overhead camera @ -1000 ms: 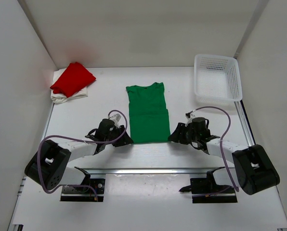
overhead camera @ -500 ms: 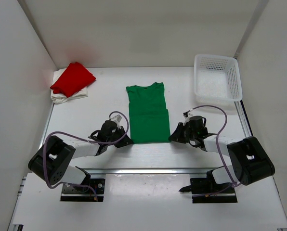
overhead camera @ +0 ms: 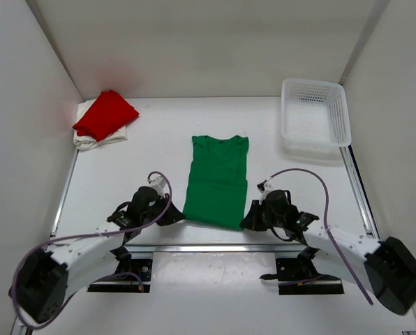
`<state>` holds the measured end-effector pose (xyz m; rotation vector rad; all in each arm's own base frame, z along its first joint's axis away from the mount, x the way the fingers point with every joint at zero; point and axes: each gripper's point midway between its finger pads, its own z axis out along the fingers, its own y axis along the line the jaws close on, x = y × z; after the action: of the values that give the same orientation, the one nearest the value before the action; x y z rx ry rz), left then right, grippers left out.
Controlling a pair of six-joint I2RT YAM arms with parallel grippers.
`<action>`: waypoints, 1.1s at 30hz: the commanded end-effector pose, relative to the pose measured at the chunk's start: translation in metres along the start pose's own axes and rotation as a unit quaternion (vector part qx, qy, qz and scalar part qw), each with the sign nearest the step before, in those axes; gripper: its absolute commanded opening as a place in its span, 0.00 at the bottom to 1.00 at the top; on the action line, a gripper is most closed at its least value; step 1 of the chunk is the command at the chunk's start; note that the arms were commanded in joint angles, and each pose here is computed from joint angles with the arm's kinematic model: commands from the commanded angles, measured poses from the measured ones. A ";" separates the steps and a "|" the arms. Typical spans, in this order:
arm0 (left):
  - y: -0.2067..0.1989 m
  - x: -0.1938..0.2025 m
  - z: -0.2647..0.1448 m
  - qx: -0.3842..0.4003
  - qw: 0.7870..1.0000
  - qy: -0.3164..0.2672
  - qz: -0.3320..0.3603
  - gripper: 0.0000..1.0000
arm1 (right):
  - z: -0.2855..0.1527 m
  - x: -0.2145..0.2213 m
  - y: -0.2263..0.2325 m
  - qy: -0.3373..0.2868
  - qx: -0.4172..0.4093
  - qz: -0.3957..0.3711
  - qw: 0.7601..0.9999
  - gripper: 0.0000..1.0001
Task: Fold and stack the t-shirts
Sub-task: Fold the long partially folded tshirt into a neat square
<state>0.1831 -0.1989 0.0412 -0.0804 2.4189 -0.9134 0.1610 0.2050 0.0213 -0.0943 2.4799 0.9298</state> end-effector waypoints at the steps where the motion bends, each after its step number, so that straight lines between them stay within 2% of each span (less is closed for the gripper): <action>1: -0.001 0.014 -0.022 -0.010 1.000 0.017 0.006 0.00 | -0.016 0.011 -0.004 -0.007 0.036 0.022 0.999 0.00; 5: -0.050 -0.038 -0.040 0.040 0.998 -0.035 0.017 0.00 | -0.038 -0.033 0.019 -0.060 0.005 0.018 0.998 0.00; 7: -0.074 -0.067 -0.041 0.062 0.996 -0.061 0.031 0.00 | -0.052 -0.078 0.026 -0.103 0.007 0.001 0.995 0.01; 8: -0.085 -0.082 -0.040 0.069 0.995 -0.068 0.031 0.00 | -0.051 -0.082 0.028 -0.092 0.003 -0.004 0.996 0.00; 10: -0.107 -0.115 -0.037 0.097 0.990 -0.094 0.031 0.00 | -0.061 -0.132 0.033 -0.131 -0.006 -0.021 0.991 0.00; 13: -0.113 -0.163 -0.011 0.088 0.989 -0.114 0.016 0.00 | -0.050 -0.181 0.024 -0.131 0.003 -0.024 0.991 0.00; 18: -0.095 -0.237 0.038 0.048 0.988 -0.144 -0.019 0.00 | -0.032 -0.269 0.015 -0.147 0.001 -0.023 0.989 0.00; 19: -0.094 -0.250 0.051 0.045 0.988 -0.145 -0.023 0.00 | -0.018 -0.271 0.001 -0.130 0.008 -0.009 0.991 0.00; 20: -0.076 -0.253 0.067 0.023 0.990 -0.136 -0.037 0.00 | -0.021 -0.291 0.006 -0.142 0.001 -0.017 0.990 0.00; 21: -0.080 -0.275 0.066 0.027 0.987 -0.155 -0.039 0.00 | -0.012 -0.303 -0.001 -0.138 0.001 -0.009 0.990 0.00; 22: -0.068 -0.286 0.076 0.014 0.987 -0.154 -0.045 0.00 | 0.003 -0.301 -0.013 -0.118 0.000 0.002 0.993 0.00; 23: -0.064 -0.291 0.083 0.004 0.986 -0.158 -0.051 0.00 | 0.001 -0.319 -0.013 -0.130 -0.001 0.002 0.991 0.00; 26: -0.030 -0.308 0.109 -0.020 0.984 -0.156 -0.087 0.00 | 0.035 -0.332 -0.033 -0.104 0.005 0.016 0.994 0.00; 27: -0.023 -0.309 0.112 -0.026 0.982 -0.158 -0.097 0.00 | 0.034 -0.346 -0.033 -0.116 0.006 0.010 0.993 0.00; 29: -0.009 -0.310 0.127 -0.025 0.982 -0.153 -0.111 0.04 | 0.054 -0.350 -0.050 -0.104 0.013 0.026 0.994 0.03; 31: 0.000 -0.314 0.132 -0.024 0.980 -0.150 -0.126 0.13 | 0.061 -0.356 -0.051 -0.099 0.006 0.024 0.995 0.14; 32: 0.000 -0.315 0.134 -0.017 0.980 -0.152 -0.128 0.24 | 0.059 -0.365 -0.054 -0.108 0.010 0.025 0.994 0.24; 33: 0.000 -0.317 0.133 -0.008 0.979 -0.153 -0.134 0.47 | 0.059 -0.364 -0.053 -0.103 0.014 0.025 0.994 0.32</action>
<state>0.5007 -0.2066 0.0762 -0.4977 2.2610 -0.8539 0.5046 0.1706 0.0948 0.0957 2.3616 0.8870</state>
